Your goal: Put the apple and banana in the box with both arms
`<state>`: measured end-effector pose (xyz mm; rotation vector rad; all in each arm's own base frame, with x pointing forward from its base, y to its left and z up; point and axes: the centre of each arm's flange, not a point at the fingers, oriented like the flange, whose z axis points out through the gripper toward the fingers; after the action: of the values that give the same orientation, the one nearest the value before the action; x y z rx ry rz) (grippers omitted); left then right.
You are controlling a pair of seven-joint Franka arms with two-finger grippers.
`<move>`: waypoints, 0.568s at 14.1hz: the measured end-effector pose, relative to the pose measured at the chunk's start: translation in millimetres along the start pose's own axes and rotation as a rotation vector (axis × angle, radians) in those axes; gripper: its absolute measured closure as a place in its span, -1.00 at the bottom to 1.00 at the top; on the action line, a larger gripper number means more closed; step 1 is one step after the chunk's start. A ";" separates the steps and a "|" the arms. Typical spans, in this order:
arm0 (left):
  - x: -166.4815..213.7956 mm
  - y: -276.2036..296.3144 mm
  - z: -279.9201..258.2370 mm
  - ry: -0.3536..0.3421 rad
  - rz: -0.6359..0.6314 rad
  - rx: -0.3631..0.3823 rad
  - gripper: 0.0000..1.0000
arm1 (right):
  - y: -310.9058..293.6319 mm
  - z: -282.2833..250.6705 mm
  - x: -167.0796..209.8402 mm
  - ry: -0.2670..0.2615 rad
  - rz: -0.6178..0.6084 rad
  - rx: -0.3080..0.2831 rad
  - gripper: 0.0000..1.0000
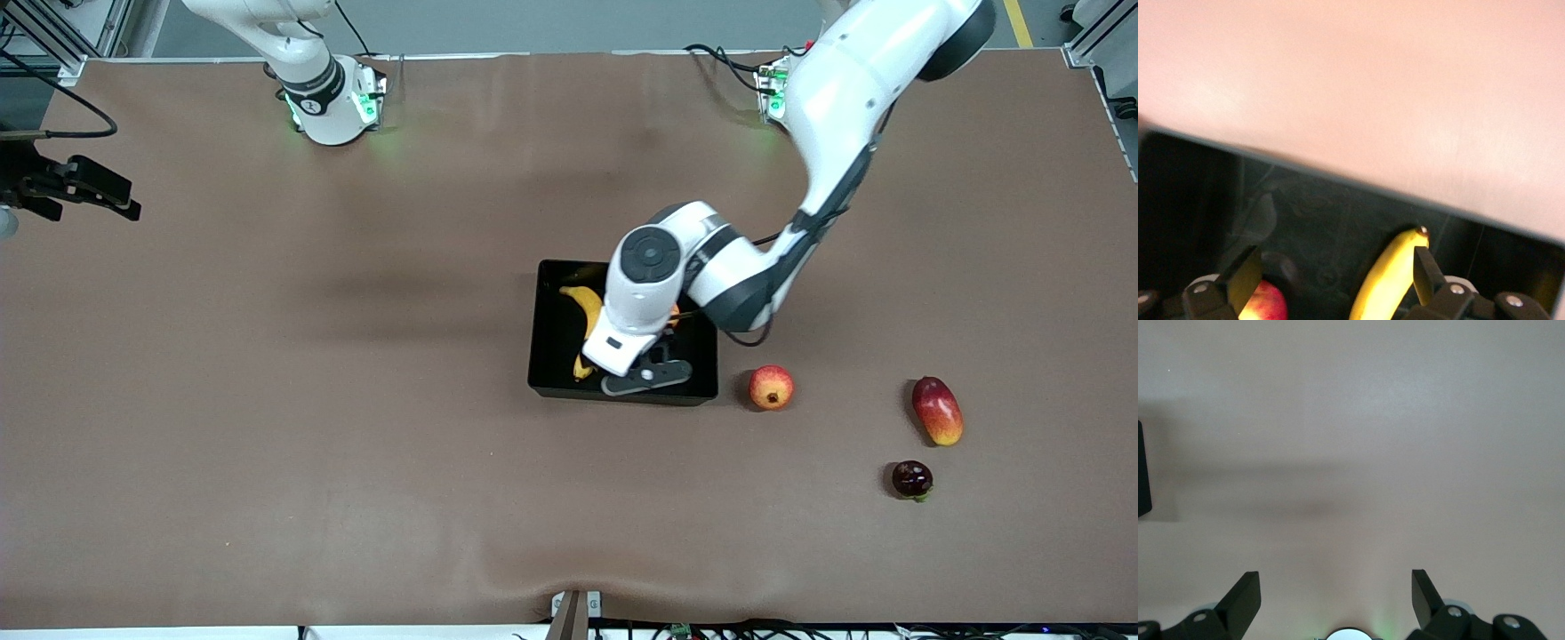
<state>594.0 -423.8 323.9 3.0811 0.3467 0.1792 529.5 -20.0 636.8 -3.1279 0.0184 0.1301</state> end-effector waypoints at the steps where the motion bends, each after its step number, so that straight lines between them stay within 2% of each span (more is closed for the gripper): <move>1: 9.4 -8.9 -20.5 0.013 -0.007 0.009 -1.00 | 0.0 -0.1 0.0 0.000 0.000 0.000 -1.00; 8: 84.3 -123.0 -140.2 0.043 0.075 0.104 -1.00 | -0.1 -0.7 0.0 0.002 0.000 0.000 -1.00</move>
<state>632.1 -281.9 466.4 3.1997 0.2503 0.2378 529.6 -19.9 637.5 -3.1281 0.0181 0.1276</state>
